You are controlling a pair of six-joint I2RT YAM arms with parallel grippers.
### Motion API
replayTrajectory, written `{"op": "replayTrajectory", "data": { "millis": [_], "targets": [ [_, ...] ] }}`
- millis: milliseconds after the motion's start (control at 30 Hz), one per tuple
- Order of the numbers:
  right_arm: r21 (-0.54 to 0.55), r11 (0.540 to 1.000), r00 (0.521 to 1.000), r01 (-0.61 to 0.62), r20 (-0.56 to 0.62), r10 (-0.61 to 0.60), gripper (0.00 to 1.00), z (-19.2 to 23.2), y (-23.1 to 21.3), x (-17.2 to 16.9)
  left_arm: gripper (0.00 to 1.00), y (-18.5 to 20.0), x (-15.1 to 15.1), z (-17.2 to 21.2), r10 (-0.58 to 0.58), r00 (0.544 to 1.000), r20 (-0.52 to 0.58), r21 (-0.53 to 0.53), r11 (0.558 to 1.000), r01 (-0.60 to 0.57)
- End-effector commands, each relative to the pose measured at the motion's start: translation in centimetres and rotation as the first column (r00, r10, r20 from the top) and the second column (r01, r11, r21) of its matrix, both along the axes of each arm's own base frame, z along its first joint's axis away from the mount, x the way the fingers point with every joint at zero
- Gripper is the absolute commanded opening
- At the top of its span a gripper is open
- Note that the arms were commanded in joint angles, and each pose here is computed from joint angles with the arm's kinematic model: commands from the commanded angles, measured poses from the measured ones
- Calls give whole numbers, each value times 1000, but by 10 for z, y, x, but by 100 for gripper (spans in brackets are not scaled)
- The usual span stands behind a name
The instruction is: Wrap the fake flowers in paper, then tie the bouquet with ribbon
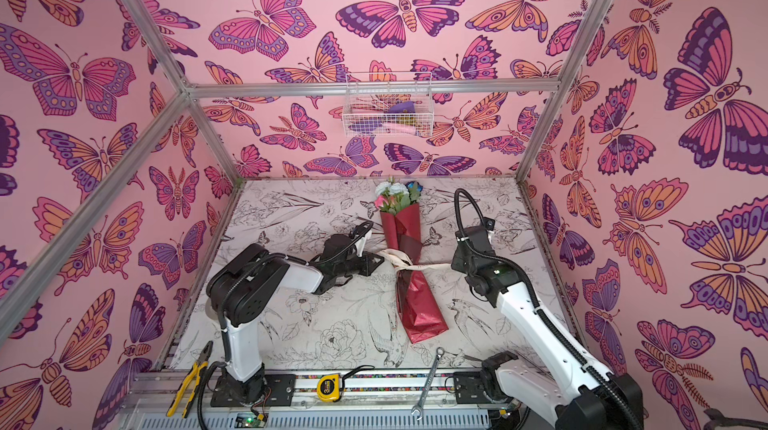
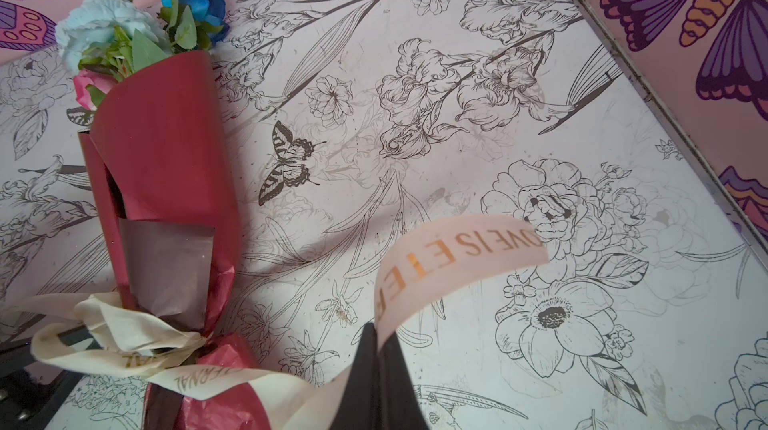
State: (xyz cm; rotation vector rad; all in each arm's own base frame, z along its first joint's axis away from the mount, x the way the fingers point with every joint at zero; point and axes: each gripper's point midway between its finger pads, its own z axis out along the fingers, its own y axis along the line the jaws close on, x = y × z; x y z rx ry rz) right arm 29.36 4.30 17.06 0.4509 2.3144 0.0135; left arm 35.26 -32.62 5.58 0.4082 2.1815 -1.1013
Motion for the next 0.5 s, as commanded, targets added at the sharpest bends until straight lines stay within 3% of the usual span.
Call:
{"op": "replayTrajectory", "data": {
  "millis": [0, 167, 467],
  "targets": [
    [-10, 999, 999, 37, 19, -37, 0, 9, -7, 1, 0, 1, -19, 2, -90, 995, 42, 31, 996, 88],
    [-39, 998, 998, 58, 28, -57, 0, 14, -16, -5, 0, 0, -33, 11, -131, 986, 102, 52, 991, 126],
    [-75, 992, 995, 100, 11, -100, 0, 11, -36, -12, 0, 0, -47, 11, -175, 978, 114, 67, 983, 168]
  ]
}}
